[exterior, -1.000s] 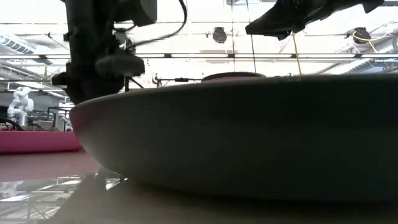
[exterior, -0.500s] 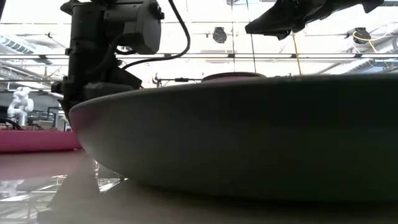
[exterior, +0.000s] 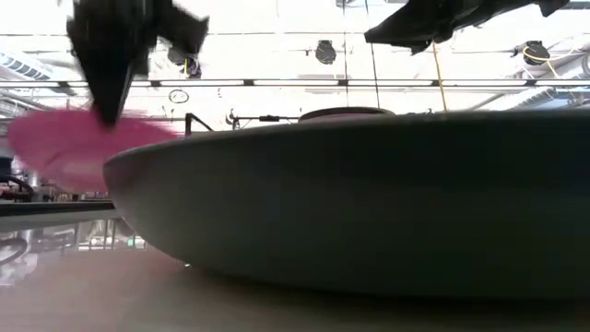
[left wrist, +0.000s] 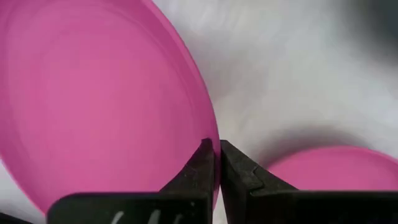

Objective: Place and stack plates onto a shelf
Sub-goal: Stack the top pink plate on top of the light pink plate on the shelf

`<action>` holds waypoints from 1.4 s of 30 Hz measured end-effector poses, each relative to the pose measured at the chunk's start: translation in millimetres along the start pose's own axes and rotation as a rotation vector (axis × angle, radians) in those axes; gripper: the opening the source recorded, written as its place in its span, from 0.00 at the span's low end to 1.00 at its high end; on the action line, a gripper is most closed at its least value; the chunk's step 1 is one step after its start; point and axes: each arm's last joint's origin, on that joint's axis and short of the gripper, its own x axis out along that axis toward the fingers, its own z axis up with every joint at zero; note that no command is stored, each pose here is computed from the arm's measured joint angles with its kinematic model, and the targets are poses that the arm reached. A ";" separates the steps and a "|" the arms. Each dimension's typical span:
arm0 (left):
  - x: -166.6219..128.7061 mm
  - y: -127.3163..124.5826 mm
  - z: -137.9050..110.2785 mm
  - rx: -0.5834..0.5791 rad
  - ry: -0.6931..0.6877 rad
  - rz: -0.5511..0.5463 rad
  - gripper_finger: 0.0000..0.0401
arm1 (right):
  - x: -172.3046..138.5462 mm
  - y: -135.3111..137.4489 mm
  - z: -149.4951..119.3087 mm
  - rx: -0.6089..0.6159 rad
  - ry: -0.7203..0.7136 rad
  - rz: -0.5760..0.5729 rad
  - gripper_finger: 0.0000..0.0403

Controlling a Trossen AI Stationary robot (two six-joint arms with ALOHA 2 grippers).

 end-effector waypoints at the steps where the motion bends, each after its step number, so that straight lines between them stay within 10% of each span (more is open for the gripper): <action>1: -14.9 -3.3 -2.5 0.036 -0.053 0.008 0.02 | -2.8 -1.2 2.2 0.004 -0.013 -0.001 0.17; 10: -94.7 -12.0 5.0 0.431 -0.555 0.325 0.02 | -45.6 -15.5 29.0 0.074 -0.203 0.010 0.17; 22: -103.3 72.6 121.2 0.934 -0.751 0.467 0.02 | -88.2 -26.5 45.3 0.133 -0.377 0.041 0.17; 30: -77.7 136.2 171.0 0.965 -0.771 0.451 0.02 | -89.3 -26.6 45.3 0.115 -0.378 0.040 0.17; 42: -46.3 147.6 204.5 0.994 -0.760 0.584 0.19 | -88.8 -25.9 44.9 0.111 -0.375 0.054 0.17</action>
